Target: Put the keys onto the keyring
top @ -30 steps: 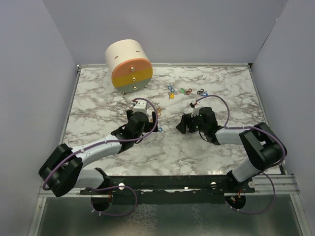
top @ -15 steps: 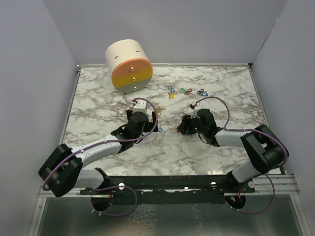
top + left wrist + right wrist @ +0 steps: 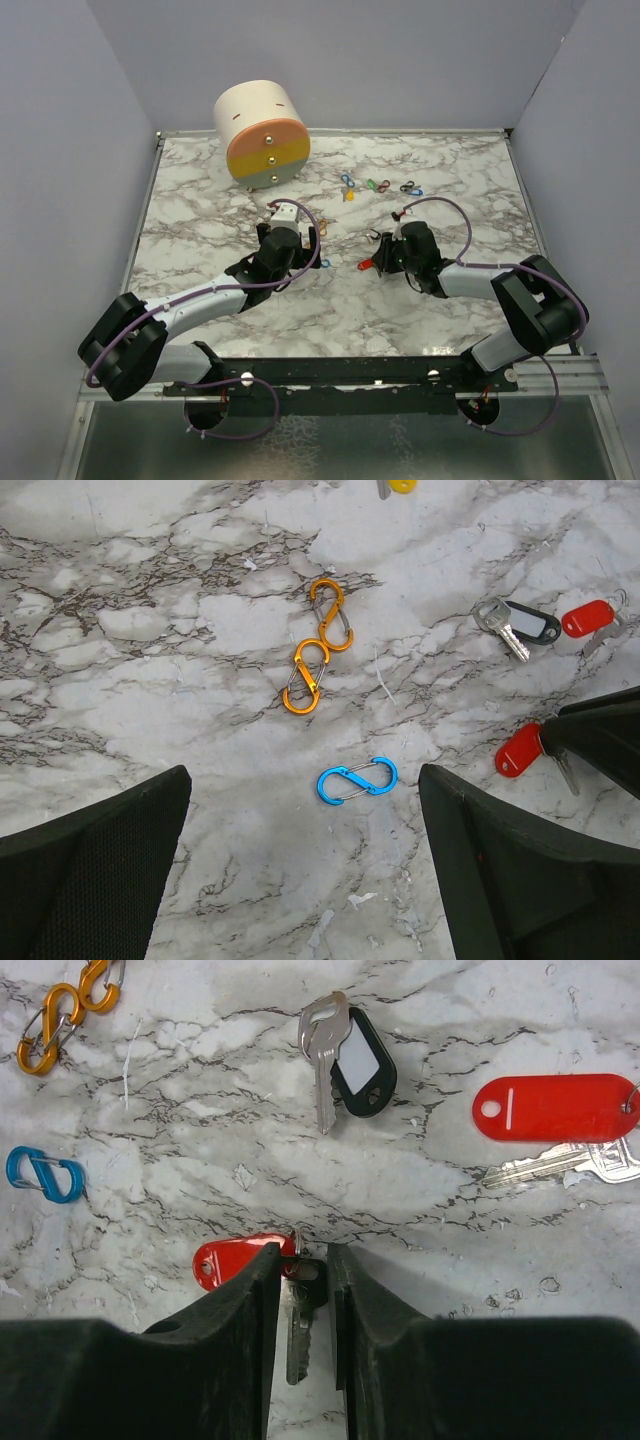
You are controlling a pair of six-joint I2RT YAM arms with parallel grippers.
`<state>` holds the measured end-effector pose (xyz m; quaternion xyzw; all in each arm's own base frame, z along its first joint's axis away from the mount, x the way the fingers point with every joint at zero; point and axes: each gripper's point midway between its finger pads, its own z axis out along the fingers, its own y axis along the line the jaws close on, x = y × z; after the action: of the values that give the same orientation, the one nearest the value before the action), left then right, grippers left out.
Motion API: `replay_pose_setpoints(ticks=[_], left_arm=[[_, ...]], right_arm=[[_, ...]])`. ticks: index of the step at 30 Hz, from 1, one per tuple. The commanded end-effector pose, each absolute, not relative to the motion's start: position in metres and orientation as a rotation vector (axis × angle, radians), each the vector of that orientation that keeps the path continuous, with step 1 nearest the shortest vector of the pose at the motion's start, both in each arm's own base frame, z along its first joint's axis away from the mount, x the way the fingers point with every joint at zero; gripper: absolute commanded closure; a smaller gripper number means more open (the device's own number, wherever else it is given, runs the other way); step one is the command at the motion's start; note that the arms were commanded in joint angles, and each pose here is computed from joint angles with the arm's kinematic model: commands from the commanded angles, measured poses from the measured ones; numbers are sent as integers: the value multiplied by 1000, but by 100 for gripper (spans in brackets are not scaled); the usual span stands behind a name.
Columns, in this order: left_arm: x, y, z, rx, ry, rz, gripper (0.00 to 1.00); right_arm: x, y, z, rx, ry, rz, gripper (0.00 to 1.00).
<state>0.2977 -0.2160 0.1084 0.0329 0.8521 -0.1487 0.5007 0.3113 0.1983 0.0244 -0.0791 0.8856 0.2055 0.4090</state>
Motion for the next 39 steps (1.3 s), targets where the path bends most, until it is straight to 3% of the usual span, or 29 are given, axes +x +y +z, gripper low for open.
replay_pose_setpoints(ticks=[1,15,35,39], left_arm=[[297,-215,114,81,2042,-376,1],[297,-214,114,81,2042,-372,1],[298,-215,113,81,2043,-371,1],[298,-214,113,82,2044,-369,1]], right_arm=[[316,197,29,-173,2224,495,76],[321,197,28,-180,2226,469,84],[321,207,26,-226,2225,520,84],[321,208,26,-229,2226,524,95]])
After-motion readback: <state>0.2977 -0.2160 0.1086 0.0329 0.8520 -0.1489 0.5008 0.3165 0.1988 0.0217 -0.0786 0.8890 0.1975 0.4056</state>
